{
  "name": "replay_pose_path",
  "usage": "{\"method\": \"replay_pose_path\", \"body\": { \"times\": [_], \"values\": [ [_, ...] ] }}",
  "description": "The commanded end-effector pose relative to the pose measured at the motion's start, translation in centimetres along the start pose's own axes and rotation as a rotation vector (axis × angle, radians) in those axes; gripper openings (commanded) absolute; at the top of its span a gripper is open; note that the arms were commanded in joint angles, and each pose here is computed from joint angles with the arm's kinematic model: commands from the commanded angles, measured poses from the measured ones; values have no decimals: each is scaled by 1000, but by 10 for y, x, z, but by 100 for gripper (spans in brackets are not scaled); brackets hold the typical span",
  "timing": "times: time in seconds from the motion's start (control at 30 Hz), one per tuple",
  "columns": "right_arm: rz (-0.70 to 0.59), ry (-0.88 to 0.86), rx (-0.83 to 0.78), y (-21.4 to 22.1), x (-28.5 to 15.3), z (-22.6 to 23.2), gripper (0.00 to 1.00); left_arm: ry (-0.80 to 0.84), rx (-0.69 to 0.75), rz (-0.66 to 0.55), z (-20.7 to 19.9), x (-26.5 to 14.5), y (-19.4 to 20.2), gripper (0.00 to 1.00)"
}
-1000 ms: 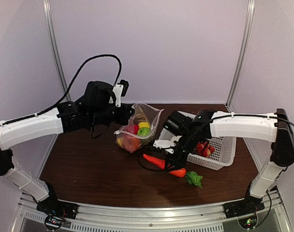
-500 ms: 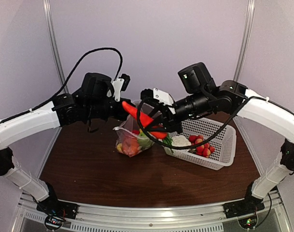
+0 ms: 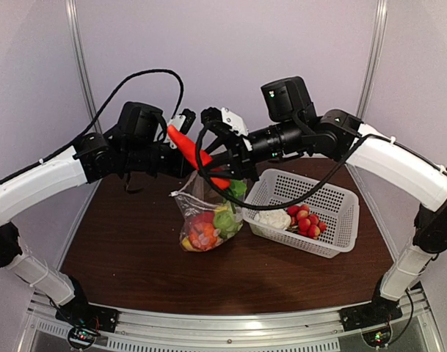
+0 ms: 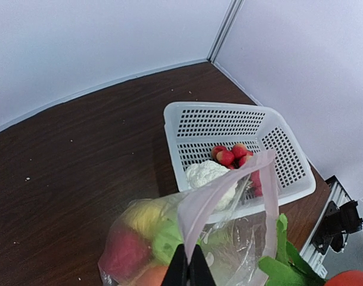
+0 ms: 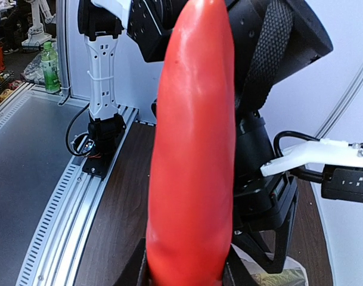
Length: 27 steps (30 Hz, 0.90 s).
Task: Place the food in the zip-top bag and seal the zipper
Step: Place the fake vegetable in the zipper food storage bag.
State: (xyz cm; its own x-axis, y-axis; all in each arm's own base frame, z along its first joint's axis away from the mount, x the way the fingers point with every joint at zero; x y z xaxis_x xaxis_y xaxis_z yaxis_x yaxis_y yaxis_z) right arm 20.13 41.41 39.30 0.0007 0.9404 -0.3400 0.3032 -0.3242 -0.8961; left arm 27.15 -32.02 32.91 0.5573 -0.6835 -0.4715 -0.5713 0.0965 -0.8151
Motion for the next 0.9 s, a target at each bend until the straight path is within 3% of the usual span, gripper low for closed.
{"method": "replay_pose_path", "body": {
  "times": [0.0,0.2,0.57,0.77,0.87],
  "values": [
    [-85,6,-45,-27,-13,-7,9,34,-8,-20,0,-8,-7,0],
    [-91,33,-74,-30,-14,-16,9,42,-35,-12,5,-4,-2,0],
    [-59,21,-41,22,22,-42,9,77,-80,-16,11,-12,-9,0],
    [-23,42,-21,55,25,-44,17,95,-108,-41,15,-18,-15,0],
    [-2,63,-9,70,24,-43,27,96,-112,-45,17,-18,-16,0]
  ]
}}
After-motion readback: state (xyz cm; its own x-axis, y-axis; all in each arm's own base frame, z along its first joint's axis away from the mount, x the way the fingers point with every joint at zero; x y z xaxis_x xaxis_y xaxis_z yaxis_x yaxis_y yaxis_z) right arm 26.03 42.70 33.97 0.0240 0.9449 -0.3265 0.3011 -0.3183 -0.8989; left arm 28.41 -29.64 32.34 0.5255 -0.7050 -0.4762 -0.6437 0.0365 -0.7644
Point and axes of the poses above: each gripper's point midway between its finger pads, its own x axis out along the fingers, its own z axis along the line the jaws close on, y = z × x, the point moved 3 cm from there along -x, back along the fingers, and after that the axes turned 3 degrees about -x, right-handed, at the moved point
